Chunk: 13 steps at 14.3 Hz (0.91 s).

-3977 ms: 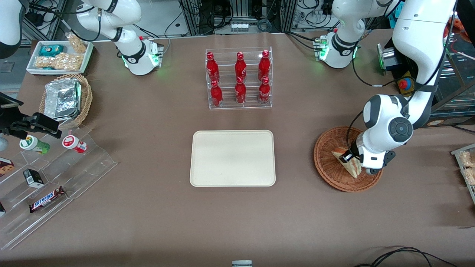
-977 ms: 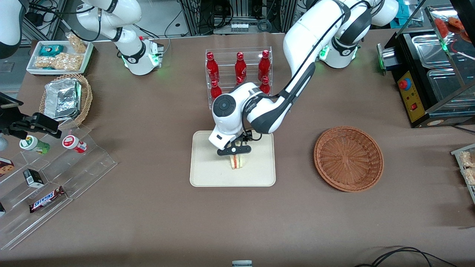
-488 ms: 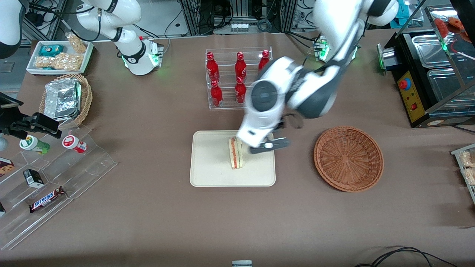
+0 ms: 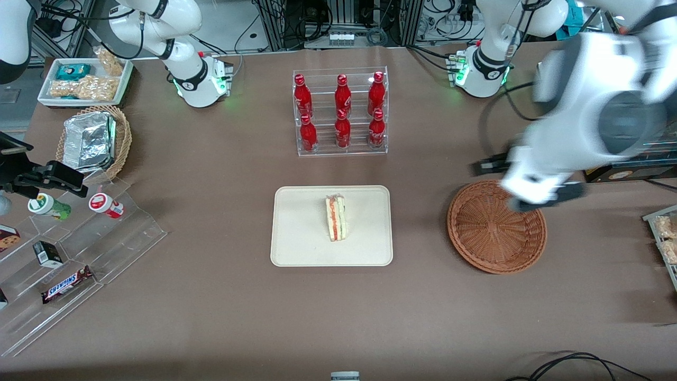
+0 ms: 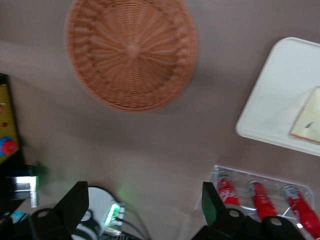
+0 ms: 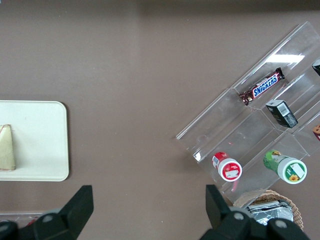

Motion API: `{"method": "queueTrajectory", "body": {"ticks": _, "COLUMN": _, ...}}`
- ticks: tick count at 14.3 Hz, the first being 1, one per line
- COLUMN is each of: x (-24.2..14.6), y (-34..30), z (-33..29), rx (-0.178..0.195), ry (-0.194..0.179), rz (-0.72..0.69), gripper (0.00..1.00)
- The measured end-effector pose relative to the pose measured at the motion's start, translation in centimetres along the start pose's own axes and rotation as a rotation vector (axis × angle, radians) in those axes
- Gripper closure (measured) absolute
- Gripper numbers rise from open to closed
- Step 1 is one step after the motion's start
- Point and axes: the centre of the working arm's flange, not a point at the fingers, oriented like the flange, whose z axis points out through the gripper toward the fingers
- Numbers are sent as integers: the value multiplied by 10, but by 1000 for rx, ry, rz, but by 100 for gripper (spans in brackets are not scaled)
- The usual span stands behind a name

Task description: Place sandwich from basket to tray

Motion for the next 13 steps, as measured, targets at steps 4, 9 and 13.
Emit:
{"method": "queueTrajectory", "body": {"ticks": 4, "x": 19, "y": -69, "z": -6, "rx": -16, "ry": -5, "rz": -36, "gripper": 0}}
{"method": "queueTrajectory", "body": {"ticks": 9, "x": 10, "y": -98, "z": -35, "rx": -88, "ry": 40, "rz": -36, "gripper": 0}}
{"method": "queueTrajectory", "body": {"ticks": 13, "x": -27, "y": -138, "z": -76, "rx": -59, "ry": 137, "rz": -3, "gripper": 0}}
